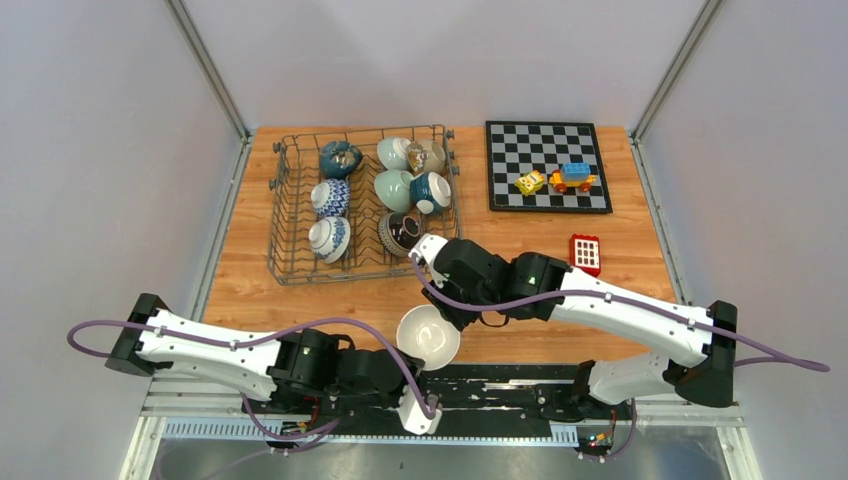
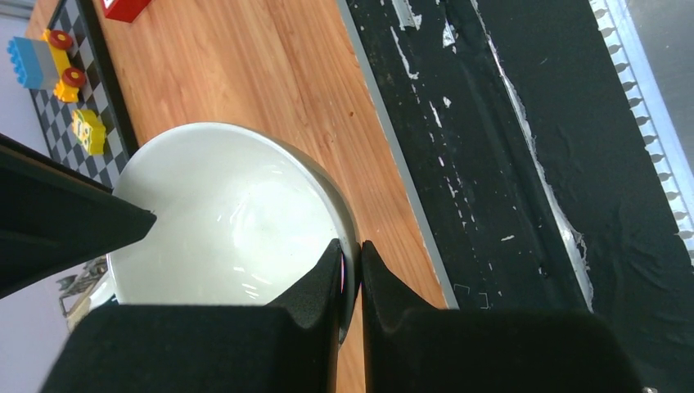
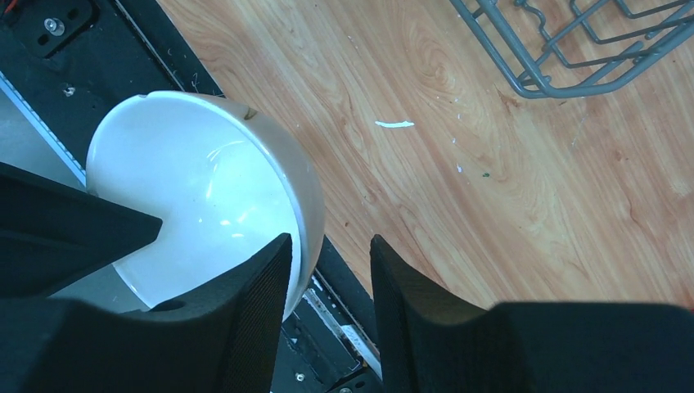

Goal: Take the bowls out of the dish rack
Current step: Pick up the bowl from the dish rack, then place the bowl at the center of the board.

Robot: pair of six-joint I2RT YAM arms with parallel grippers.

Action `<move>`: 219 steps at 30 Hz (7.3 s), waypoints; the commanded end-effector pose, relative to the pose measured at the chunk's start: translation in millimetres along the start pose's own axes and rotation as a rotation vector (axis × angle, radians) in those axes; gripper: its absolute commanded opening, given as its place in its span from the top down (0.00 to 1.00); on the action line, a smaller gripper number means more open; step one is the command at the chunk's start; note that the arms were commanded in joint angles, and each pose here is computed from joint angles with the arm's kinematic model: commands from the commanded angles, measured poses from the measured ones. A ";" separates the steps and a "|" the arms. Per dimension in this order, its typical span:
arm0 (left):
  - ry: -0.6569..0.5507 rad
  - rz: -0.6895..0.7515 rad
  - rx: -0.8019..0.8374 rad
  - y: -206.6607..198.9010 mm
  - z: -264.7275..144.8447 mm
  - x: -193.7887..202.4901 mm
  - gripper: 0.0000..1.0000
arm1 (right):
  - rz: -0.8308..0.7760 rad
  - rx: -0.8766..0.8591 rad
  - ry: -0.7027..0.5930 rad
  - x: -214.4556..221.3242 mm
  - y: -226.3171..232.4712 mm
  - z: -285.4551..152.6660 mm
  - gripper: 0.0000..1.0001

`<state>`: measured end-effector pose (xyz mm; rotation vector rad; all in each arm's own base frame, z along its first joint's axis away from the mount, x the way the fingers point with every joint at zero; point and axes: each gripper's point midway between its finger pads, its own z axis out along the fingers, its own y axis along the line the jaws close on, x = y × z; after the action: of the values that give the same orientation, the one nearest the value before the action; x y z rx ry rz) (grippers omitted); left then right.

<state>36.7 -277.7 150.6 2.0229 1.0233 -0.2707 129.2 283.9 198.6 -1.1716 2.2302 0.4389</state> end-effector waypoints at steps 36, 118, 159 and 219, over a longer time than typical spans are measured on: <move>-0.085 -1.020 -0.745 94.8 -57.4 36.9 0.00 | 0.309 0.411 -0.188 17.0 -79.5 -37.6 1.00; 0.155 -1.811 -0.781 119.1 28.8 76.3 1.00 | 0.369 0.256 -0.045 40.7 -74.1 -9.6 0.44; 0.088 -1.834 -0.755 118.4 24.3 71.1 0.35 | 0.398 0.305 0.008 48.4 -85.0 3.8 1.00; -0.065 -1.773 -0.999 72.5 -68.2 135.2 0.02 | 1.394 0.610 -0.079 131.7 -325.6 2.6 1.00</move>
<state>164.9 -169.8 167.6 -0.1104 2.0592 -0.5124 327.9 16.1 106.0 0.8315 2.4953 0.2307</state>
